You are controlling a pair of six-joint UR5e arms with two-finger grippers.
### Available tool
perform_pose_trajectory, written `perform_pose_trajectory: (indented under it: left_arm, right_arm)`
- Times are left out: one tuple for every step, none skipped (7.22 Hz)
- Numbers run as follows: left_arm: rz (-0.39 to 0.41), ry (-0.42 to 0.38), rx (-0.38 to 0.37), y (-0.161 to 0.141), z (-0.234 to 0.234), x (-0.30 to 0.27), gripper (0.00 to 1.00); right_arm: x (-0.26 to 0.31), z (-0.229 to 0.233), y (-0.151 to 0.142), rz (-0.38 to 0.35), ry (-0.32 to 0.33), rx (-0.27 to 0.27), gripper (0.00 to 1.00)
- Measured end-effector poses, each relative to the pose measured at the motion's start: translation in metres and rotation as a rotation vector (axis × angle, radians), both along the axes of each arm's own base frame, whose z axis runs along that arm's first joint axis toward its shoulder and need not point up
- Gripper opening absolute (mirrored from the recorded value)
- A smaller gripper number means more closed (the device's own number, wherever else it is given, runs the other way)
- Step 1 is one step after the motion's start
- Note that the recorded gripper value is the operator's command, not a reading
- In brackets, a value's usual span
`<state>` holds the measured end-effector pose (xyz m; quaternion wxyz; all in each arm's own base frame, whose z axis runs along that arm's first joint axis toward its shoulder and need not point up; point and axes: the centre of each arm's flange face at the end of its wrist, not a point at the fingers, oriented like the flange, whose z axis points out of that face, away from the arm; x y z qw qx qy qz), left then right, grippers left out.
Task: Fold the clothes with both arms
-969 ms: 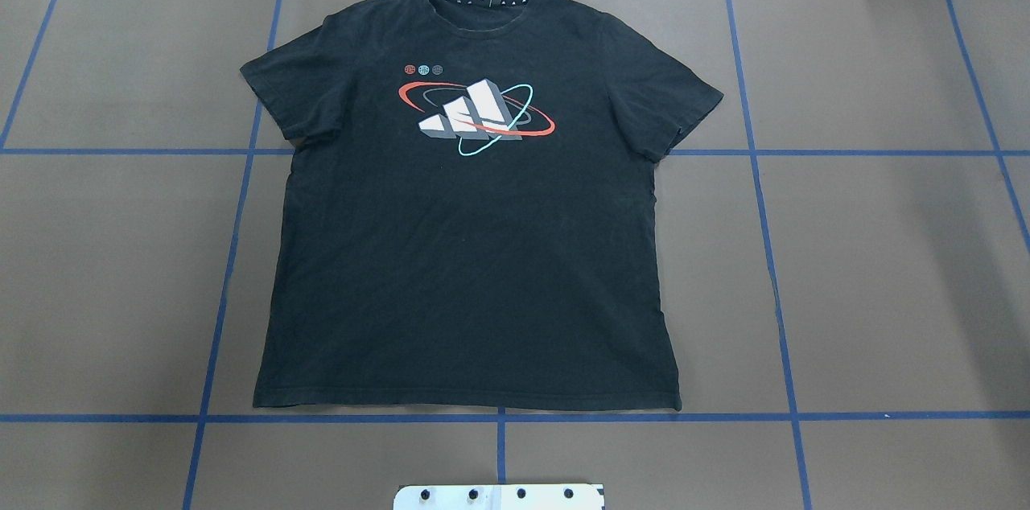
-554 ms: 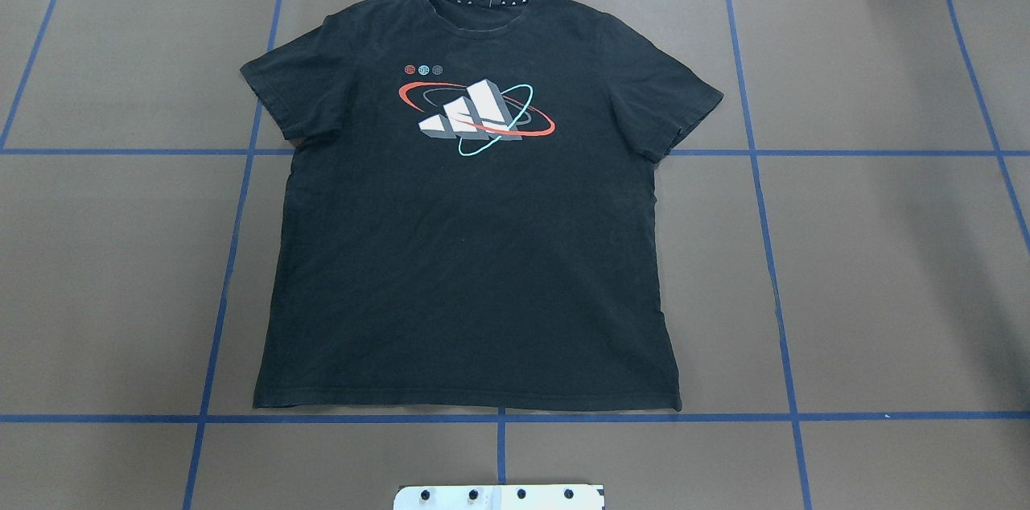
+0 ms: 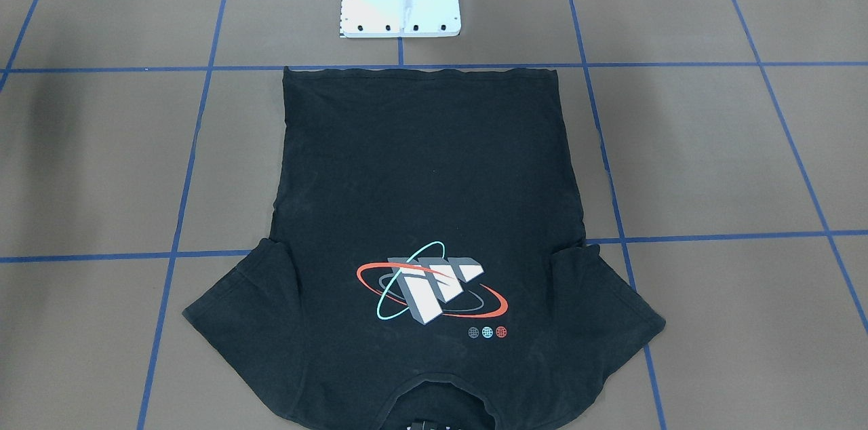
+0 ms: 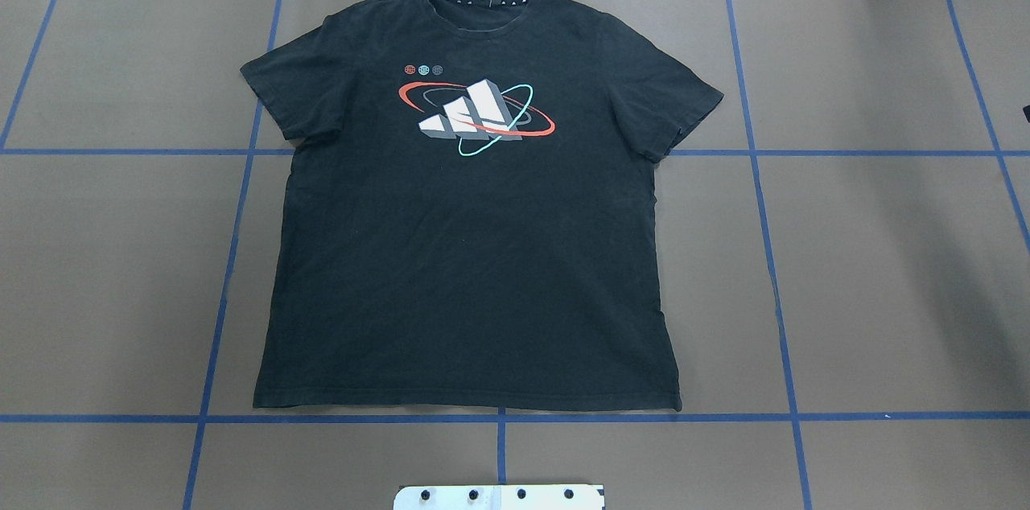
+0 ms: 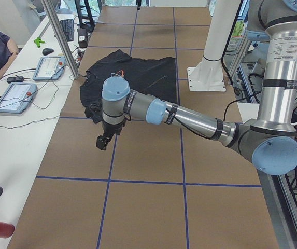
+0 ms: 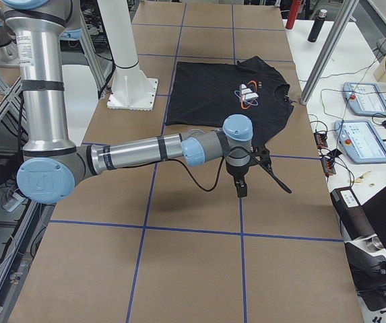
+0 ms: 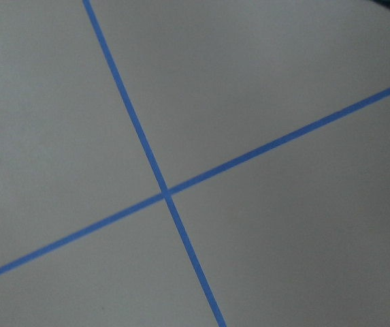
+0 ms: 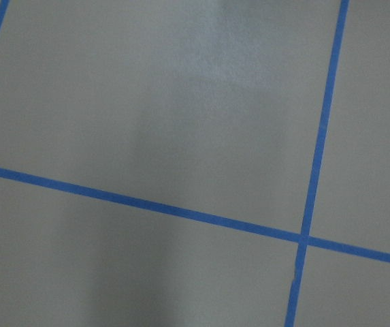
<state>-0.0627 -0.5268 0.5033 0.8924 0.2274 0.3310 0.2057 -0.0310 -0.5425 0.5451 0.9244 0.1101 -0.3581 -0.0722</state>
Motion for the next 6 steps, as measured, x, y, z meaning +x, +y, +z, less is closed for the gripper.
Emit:
perform_pose_trajectory:
  left_arm:
    - [0.007,0.003,0.055,-0.018,0.007,0.004,1.0]
    - [0.007,0.012,0.074,-0.039,0.014,0.008,1.0]
    - [-0.016,0.051,0.055,-0.059,0.017,0.013,1.0]
    - [-0.053,0.112,0.023,-0.068,0.015,0.026,1.0]
    - [-0.084,0.174,-0.008,-0.074,0.011,0.053,1.0]
    - [-0.093,0.22,-0.026,-0.075,0.008,0.082,1.0]
  right_arm:
    - [-0.016,-0.006,-0.024,-0.01,-0.007,0.003,1.0]
    - [-0.035,-0.017,-0.047,-0.014,-0.018,-0.002,1.0]
    - [-0.059,-0.036,-0.067,0.0,-0.036,-0.02,1.0]
    - [-0.082,-0.057,-0.082,0.026,-0.056,-0.049,0.99]
    - [-0.105,-0.077,-0.095,0.063,-0.08,-0.083,0.99]
    - [-0.133,-0.093,-0.106,0.106,-0.116,-0.115,0.99]
